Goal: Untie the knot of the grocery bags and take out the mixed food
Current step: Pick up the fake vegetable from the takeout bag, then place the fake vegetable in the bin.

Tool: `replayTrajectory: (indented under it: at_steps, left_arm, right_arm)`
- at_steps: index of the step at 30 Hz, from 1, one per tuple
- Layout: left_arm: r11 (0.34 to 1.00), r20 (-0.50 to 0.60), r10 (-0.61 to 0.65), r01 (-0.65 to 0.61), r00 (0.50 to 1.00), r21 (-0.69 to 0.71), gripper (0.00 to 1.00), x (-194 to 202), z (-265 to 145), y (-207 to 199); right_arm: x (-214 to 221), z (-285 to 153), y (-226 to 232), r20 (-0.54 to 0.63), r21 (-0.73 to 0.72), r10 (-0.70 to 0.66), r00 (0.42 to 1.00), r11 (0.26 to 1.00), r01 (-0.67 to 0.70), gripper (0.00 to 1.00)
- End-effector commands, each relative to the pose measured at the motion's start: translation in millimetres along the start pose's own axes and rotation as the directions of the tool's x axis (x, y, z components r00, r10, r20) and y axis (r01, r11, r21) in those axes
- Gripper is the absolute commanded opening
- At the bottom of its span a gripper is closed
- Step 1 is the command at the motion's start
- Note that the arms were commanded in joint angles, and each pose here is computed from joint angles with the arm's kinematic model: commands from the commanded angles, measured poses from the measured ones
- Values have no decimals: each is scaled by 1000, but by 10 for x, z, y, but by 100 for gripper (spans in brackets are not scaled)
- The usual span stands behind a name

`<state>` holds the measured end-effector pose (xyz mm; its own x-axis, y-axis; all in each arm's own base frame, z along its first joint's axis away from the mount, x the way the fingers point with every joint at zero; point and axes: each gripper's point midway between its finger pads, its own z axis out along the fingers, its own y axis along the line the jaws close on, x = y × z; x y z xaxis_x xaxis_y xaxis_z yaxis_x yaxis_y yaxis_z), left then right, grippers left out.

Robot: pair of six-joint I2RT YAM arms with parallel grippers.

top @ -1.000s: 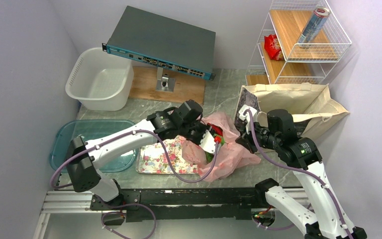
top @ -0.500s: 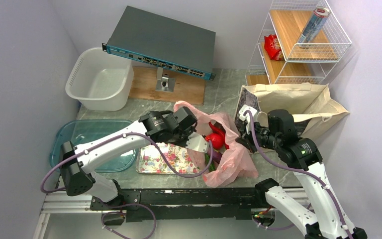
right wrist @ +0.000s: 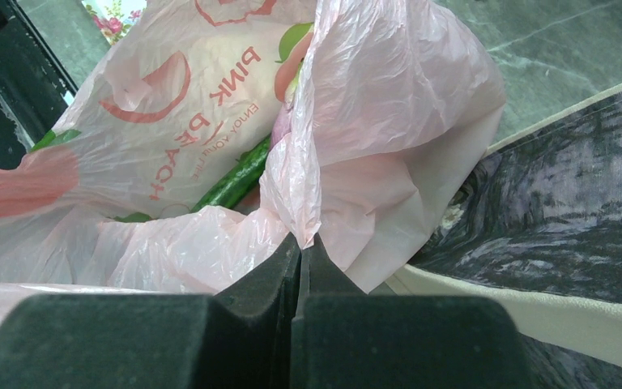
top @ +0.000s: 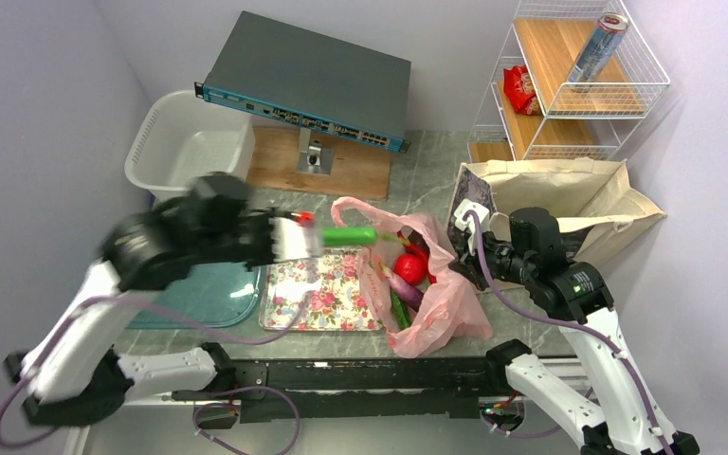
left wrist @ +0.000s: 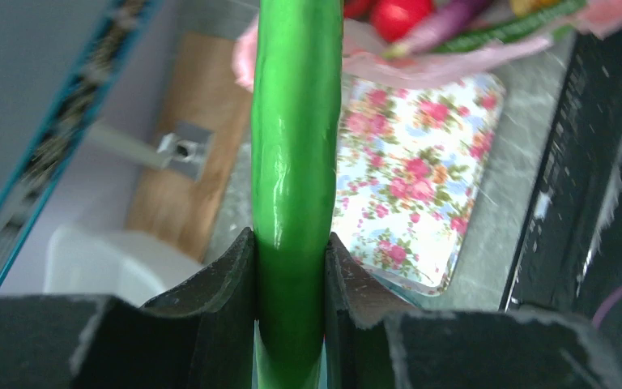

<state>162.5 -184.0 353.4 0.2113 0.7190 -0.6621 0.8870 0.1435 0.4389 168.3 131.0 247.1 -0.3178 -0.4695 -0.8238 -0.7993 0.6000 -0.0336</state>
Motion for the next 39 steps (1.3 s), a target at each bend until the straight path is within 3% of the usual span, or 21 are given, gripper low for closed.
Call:
replayTrajectory:
  at_steps: [1,3,5,9,10,16,20,24,29,30,31,33,34,36,37,39]
  left_arm:
    - [968,144,-201,219,969,-124,0,-35,-489,207]
    - [887,196,-296,345,935,-307,0,106,-705,586]
    - [766,259,-404,479,878,-429,0,244,-877,945]
    - [443,377,-613,697,695,-564,0,874,-1186,1673]
    - [402,396,-647,733,652,-549,0,1062,-1193,1842]
    - [289,336,-759,751,558,-594,0,2161,-1131,2702]
    - [291,274,-782,716,561,-635,1,2828,-907,3029]
    - [213,263,-834,723,485,-657,0,3448,-690,3221]
    - [192,310,-830,759,464,-622,1,3759,-417,3376]
    - [183,317,-833,767,453,-615,4,3816,-366,3394]
    - [181,321,-839,781,440,-598,15,3847,-310,3396]
    - [189,324,-841,797,433,-574,50,3832,-269,3410]
    - [194,334,-834,801,438,-566,62,3767,-295,3432]
    - [216,366,-798,793,479,-569,79,3525,-456,3483]
    - [231,382,-771,782,510,-579,96,3374,-564,3506]
    - [261,407,-711,754,573,-603,99,3057,-800,3502]
  right_arm:
    - [-95,-9,-42,38,18,-31,999,999,30,0]
    - [-106,-4,-26,41,8,-25,999,1000,25,0]
    - [-124,3,-8,41,-7,-18,999,1000,18,0]
    - [-140,9,-13,35,-15,-30,999,999,31,0]
    - [-142,11,-13,34,-17,-36,999,999,37,0]
    - [-176,13,-11,6,-42,-37,999,998,37,0]
    - [-206,14,-60,-9,-31,-49,999,998,49,0]
    - [-256,7,-103,-8,-16,-51,999,999,51,0]
    - [-232,6,-101,-30,-21,-44,999,999,44,0]
    - [-230,7,-102,-31,-20,-45,999,999,44,0]
    - [-230,7,-111,-32,-15,-43,999,999,43,0]
    - [-247,-2,-126,-29,-7,-46,999,999,46,0]
    - [-250,-9,-132,-28,-2,-44,999,999,44,0]
    - [-248,-15,-130,-29,0,-41,999,999,41,0]
    - [-239,-14,-125,-30,-2,-39,999,999,39,0]
    - [-225,-12,-116,-28,-2,-33,999,999,33,0]
